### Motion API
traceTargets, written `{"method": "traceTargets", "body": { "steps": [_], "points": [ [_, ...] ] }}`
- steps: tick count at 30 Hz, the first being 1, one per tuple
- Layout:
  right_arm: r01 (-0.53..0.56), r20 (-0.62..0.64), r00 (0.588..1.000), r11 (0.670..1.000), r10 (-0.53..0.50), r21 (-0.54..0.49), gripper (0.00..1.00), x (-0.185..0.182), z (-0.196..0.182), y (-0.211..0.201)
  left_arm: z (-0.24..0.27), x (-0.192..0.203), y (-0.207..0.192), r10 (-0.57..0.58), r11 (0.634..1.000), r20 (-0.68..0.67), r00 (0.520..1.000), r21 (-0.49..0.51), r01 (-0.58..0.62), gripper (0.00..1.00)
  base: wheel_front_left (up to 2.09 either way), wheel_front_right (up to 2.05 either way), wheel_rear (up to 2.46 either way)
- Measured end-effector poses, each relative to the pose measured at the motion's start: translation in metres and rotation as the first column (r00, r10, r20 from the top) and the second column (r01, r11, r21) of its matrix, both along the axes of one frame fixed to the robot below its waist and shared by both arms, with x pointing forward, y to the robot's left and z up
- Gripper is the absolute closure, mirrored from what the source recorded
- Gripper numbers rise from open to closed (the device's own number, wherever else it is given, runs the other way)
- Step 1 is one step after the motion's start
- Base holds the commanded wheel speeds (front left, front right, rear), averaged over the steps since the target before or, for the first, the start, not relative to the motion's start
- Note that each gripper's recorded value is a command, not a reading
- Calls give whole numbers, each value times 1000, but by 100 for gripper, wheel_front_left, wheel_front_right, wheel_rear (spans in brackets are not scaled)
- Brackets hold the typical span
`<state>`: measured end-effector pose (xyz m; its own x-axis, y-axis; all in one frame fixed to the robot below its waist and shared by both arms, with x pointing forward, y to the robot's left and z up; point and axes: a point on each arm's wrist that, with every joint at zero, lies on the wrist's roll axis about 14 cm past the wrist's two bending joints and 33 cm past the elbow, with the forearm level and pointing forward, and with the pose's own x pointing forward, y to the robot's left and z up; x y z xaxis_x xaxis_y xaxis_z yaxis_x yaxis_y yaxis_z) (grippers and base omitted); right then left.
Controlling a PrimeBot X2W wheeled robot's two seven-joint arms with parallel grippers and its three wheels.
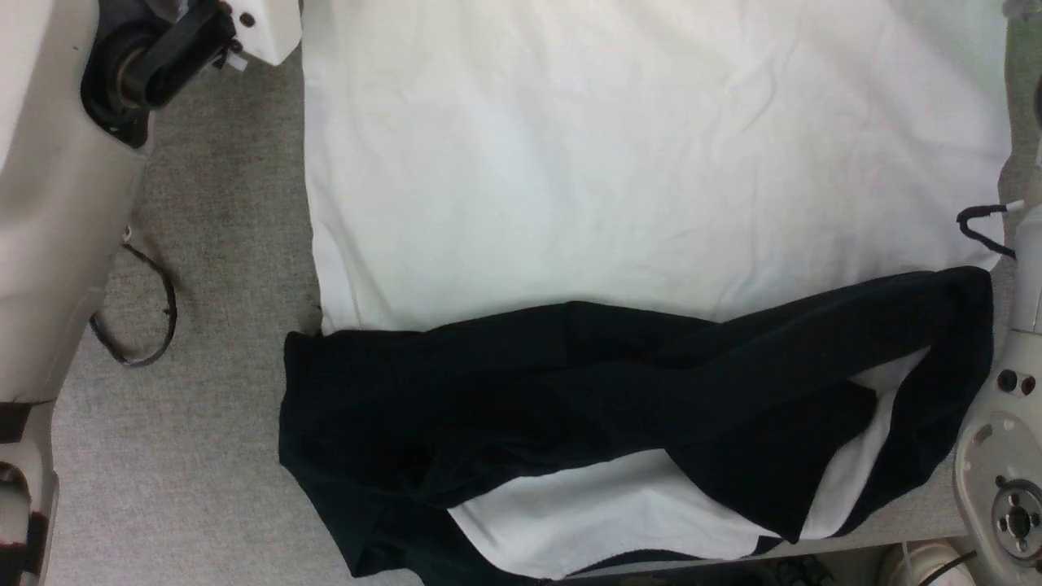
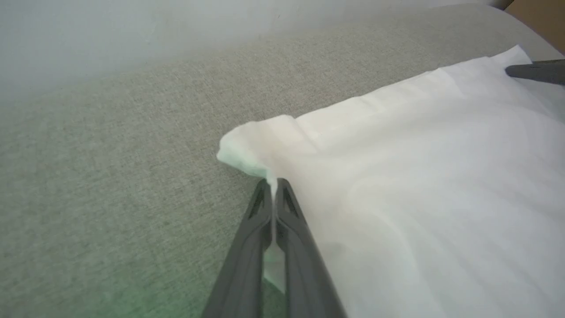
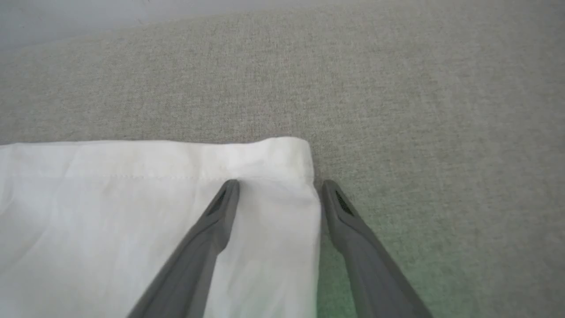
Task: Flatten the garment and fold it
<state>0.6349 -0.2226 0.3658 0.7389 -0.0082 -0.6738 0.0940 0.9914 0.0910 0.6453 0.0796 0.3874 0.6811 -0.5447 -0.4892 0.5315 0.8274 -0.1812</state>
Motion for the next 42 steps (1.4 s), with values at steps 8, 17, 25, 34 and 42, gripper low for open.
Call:
{"method": "traceTargets", "body": {
  "steps": [8, 17, 25, 34, 42],
  "points": [
    [0, 8, 1000, 1000, 0, -14, 100, 6, -1, 1, -2, 0, 1, 1, 1000, -6, 1000, -5, -1, 100, 0, 0, 0],
    [-4, 103, 995, 1000, 6, -23, 100, 14, 25, 4, 31, 7, 4, 30, 998, 110, 993, -52, -25, 100, 0, 0, 0],
    [-5, 263, 965, 1000, 9, -14, 100, 15, 79, 7, 80, 1, 18, 71, 994, 257, 964, -100, -47, 100, 0, 0, 0],
    [-34, 381, 924, 999, 24, 20, 100, -11, 121, 9, 126, -36, 24, 87, 985, 362, 928, -174, -25, 100, 0, 0, 0],
    [-113, 423, 903, 992, 77, 61, 100, -62, 143, 28, 152, -94, 40, 89, 980, 398, 913, -198, -9, 100, 0, 0, 0]
  ]
}}
